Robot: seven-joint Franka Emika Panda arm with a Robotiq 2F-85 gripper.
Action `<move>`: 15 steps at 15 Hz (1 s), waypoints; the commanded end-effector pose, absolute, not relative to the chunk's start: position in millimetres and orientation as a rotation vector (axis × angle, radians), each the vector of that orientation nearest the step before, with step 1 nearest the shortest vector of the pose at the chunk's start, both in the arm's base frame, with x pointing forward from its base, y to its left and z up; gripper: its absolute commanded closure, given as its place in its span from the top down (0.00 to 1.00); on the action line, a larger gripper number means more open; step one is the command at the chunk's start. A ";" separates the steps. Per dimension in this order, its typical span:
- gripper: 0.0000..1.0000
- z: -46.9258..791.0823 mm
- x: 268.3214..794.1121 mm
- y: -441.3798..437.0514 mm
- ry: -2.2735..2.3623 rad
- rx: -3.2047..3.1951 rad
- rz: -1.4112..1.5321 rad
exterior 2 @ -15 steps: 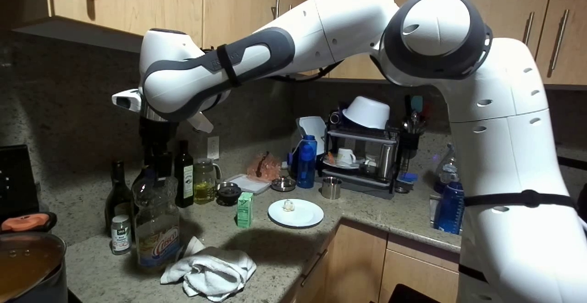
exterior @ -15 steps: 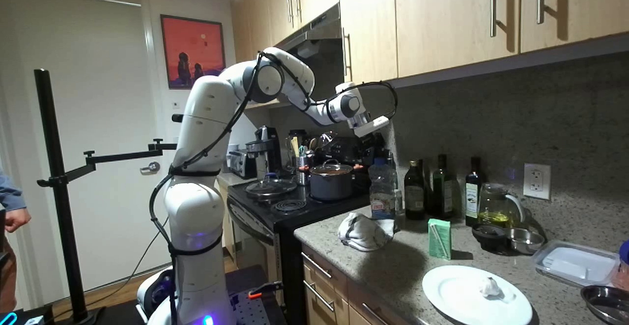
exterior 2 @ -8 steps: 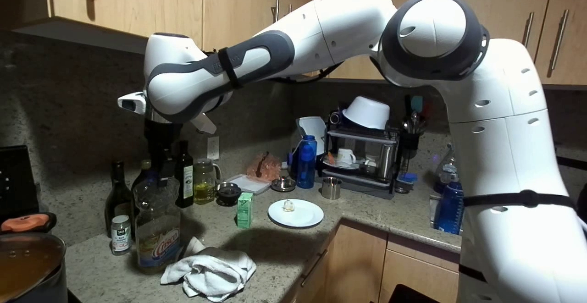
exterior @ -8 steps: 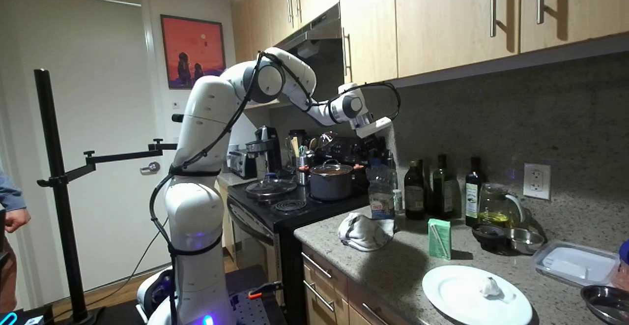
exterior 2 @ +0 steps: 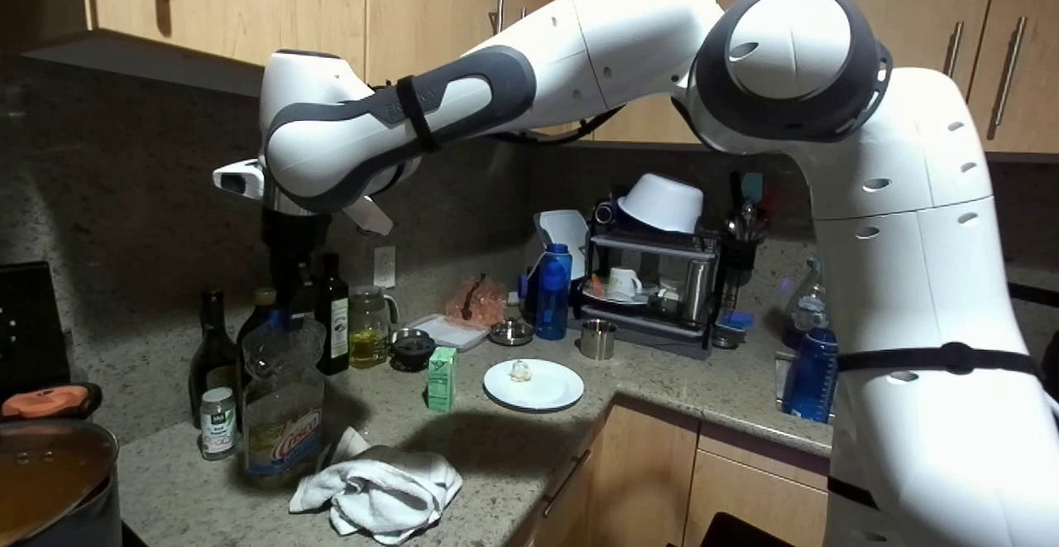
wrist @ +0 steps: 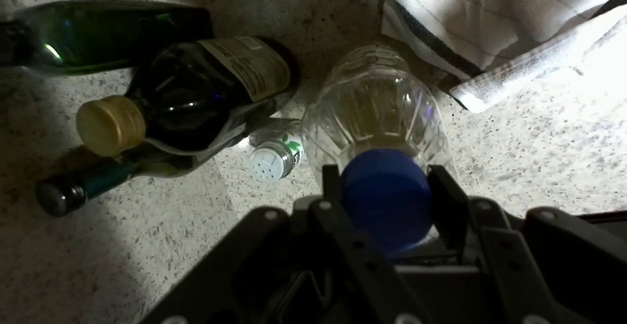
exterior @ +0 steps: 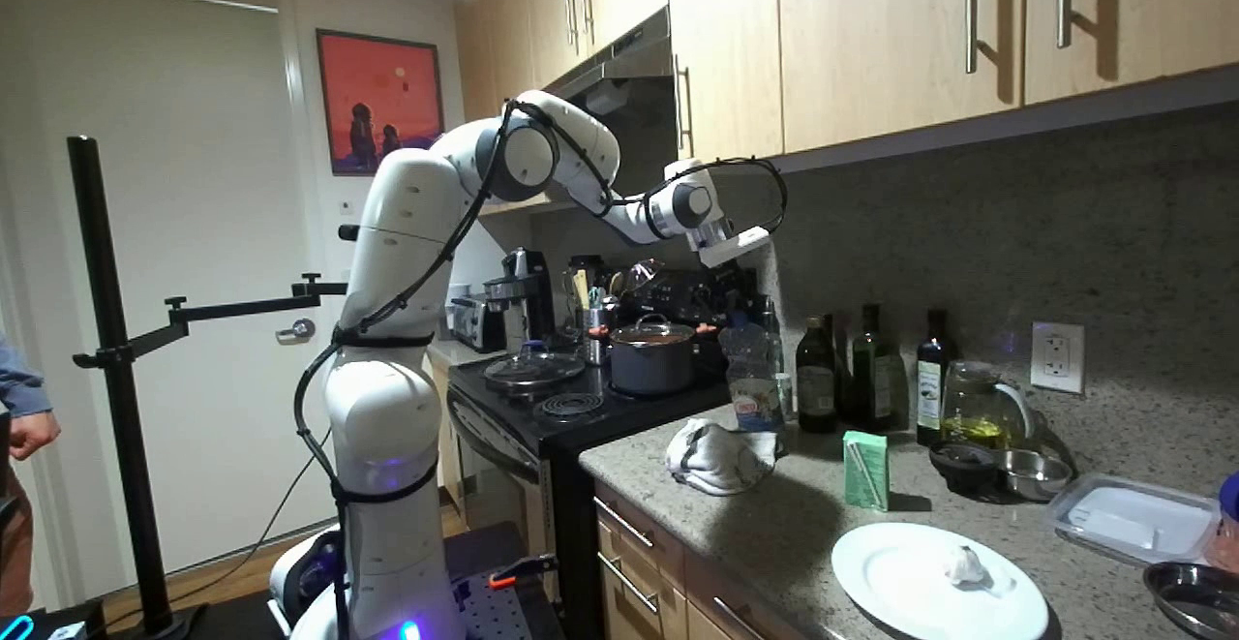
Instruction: Pick the container of cooking oil and put it on the plate
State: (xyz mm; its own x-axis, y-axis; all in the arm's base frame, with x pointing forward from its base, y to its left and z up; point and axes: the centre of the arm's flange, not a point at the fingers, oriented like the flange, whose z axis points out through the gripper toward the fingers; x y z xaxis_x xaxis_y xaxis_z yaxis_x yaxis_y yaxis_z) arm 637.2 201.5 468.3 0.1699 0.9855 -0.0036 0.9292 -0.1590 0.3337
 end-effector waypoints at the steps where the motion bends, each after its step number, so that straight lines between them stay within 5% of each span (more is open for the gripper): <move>1: 0.21 470.3 633.8 197.8 1.852 2.166 0.275; 15: 0.21 491.7 615.8 182.4 1.810 2.218 0.191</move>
